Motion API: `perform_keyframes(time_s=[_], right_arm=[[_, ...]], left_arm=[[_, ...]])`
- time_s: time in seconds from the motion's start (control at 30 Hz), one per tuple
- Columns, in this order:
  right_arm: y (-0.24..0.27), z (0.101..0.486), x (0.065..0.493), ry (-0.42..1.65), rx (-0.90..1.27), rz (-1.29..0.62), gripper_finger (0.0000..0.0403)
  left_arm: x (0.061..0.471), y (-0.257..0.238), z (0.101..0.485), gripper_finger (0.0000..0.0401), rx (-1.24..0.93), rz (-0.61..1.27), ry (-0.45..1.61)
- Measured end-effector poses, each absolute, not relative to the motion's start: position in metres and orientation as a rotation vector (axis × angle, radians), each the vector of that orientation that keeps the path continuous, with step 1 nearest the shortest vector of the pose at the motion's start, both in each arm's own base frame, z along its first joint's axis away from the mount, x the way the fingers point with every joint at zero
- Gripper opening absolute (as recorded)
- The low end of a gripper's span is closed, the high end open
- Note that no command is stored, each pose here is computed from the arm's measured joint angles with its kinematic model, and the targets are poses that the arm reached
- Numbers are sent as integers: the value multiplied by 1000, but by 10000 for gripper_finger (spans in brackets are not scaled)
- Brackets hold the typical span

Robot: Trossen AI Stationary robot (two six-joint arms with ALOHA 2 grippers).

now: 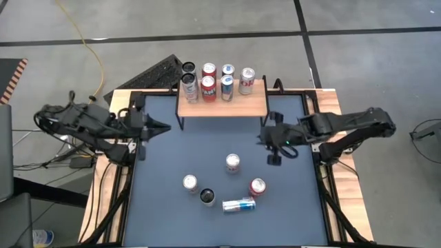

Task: Place canned beverage on shelf
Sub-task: Put the center white soda can on the shelf

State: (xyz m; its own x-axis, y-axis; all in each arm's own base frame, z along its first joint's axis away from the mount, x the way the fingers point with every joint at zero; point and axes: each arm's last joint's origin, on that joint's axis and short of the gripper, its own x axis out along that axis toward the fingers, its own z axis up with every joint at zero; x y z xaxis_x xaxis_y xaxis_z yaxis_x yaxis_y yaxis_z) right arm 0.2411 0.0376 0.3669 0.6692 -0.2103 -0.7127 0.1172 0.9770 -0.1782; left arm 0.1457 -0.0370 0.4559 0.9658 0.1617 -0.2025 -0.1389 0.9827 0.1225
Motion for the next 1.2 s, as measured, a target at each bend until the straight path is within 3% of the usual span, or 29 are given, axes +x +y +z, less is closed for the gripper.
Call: perform_keyframes(time_s=[0.2, 0.33, 0.6, 0.9, 1.2], right_arm=[[57, 363, 267, 715, -122, -126, 256], [62, 346, 298, 760, -149, -115, 306], [67, 328, 342, 1063, -351, -48, 319], [54, 312, 386, 1236, -194, -64, 327], [57, 292, 396, 1295, -68, -62, 330]], left_arm=[[152, -43, 449, 86, 141, 114, 268], [159, -47, 445, 121, 150, 89, 304], [162, -51, 440, 154, 134, -3, 350], [162, -51, 438, 156, 128, -24, 365], [161, -51, 436, 156, 133, -41, 393]])
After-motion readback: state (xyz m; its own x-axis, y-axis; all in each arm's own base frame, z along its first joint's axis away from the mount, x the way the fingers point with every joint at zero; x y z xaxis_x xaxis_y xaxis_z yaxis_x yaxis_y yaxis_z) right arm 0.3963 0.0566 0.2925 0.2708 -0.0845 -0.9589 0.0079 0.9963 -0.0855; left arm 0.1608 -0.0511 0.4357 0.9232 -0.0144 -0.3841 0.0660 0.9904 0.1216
